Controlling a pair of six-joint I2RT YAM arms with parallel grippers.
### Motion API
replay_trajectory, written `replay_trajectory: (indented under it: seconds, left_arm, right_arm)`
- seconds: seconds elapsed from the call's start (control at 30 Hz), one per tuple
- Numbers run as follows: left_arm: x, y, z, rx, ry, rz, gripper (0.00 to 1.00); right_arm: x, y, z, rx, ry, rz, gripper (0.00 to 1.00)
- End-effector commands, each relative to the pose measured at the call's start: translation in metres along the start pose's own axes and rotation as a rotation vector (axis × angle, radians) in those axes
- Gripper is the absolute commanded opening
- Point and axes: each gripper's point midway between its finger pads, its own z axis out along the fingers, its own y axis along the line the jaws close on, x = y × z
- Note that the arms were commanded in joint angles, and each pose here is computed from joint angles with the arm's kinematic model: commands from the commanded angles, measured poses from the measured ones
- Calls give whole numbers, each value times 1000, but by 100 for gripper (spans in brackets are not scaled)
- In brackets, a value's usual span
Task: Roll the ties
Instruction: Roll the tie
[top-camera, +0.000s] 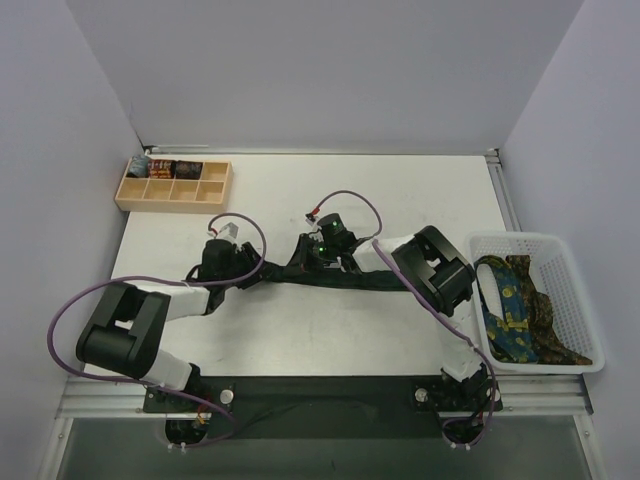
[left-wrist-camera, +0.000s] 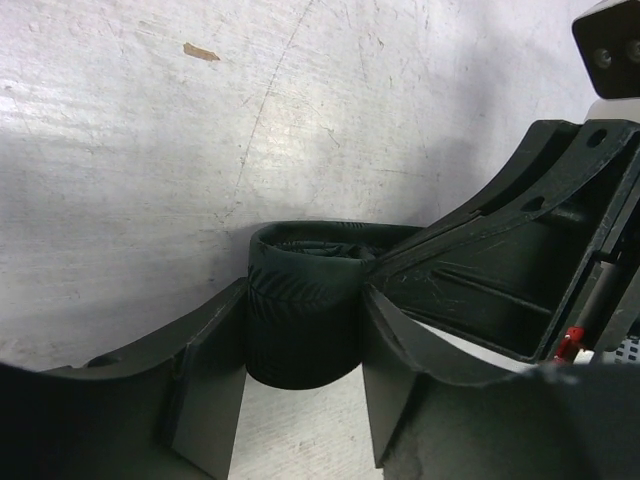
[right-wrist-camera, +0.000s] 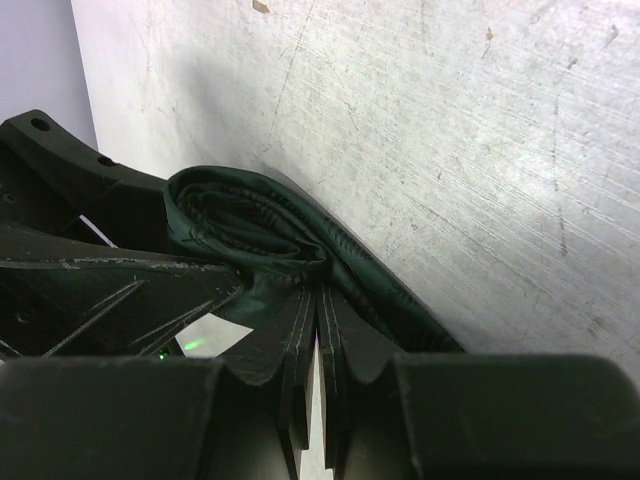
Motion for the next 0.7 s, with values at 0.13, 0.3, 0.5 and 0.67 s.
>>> replay_trajectory:
  seconds: [0.13,0.3,0.5,0.67]
  left_arm:
    - [8,-5,-6,21,17,28,43]
    - [-1,-7,-12,8,-20,51,29]
    - [-18,11,-27,-165,-62,98,8]
    - [-27,28,-49,-326,-85,106,0]
  right_arm:
    - [8,-24,3,88,21,11,8]
    - [2,-13,-4,73,-2,-8,8]
    - [-17,5,-29,80,-78,-57,10]
    - [-24,-20,-57,236,-119,-128,17]
